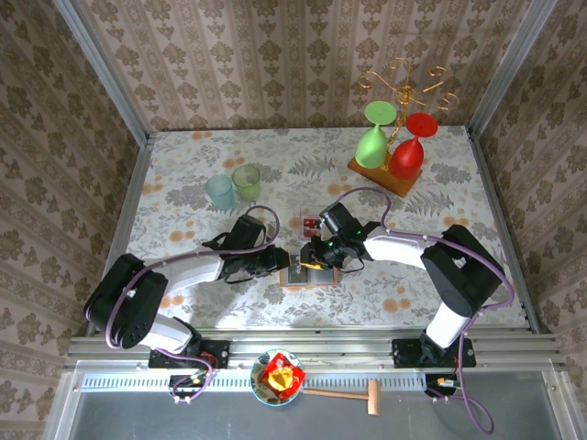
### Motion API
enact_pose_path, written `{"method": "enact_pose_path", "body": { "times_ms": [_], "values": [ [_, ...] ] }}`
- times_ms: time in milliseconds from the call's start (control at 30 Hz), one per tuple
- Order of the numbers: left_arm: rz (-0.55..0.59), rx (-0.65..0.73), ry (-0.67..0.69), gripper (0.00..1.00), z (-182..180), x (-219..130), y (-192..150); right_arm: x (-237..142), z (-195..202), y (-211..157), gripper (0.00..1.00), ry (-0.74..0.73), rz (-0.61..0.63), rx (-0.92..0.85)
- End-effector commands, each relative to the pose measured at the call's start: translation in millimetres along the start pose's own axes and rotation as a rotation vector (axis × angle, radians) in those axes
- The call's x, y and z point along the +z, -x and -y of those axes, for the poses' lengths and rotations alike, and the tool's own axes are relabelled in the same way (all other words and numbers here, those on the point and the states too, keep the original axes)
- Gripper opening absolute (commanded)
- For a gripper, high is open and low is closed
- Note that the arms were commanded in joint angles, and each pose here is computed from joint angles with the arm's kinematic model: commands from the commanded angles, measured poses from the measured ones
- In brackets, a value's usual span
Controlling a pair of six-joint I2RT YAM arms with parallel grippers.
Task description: Take the credit cards out of the card holder
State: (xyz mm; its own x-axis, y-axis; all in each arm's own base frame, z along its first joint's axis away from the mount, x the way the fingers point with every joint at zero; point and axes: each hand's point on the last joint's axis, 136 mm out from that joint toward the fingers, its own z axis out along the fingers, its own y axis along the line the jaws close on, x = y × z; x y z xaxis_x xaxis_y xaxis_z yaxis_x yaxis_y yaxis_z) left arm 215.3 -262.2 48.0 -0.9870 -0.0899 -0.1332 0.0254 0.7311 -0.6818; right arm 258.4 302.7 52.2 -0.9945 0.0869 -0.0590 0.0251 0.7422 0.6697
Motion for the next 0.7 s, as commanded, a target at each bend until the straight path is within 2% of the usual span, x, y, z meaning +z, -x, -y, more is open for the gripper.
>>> {"method": "enact_pose_path", "body": {
  "times_ms": [0,667],
  "values": [
    [-0.03,-0.025,0.001,0.26,-7.2,5.6,-6.0,6.5,0.2,1.2,0.25,-0.004,0.0,0.012],
    [-0.041,-0.044,0.03,0.26,-22.0,8.2,-11.7,15.5,5.7,-1.2,0.26,-0.02,-0.017,0.02]
  ]
}}
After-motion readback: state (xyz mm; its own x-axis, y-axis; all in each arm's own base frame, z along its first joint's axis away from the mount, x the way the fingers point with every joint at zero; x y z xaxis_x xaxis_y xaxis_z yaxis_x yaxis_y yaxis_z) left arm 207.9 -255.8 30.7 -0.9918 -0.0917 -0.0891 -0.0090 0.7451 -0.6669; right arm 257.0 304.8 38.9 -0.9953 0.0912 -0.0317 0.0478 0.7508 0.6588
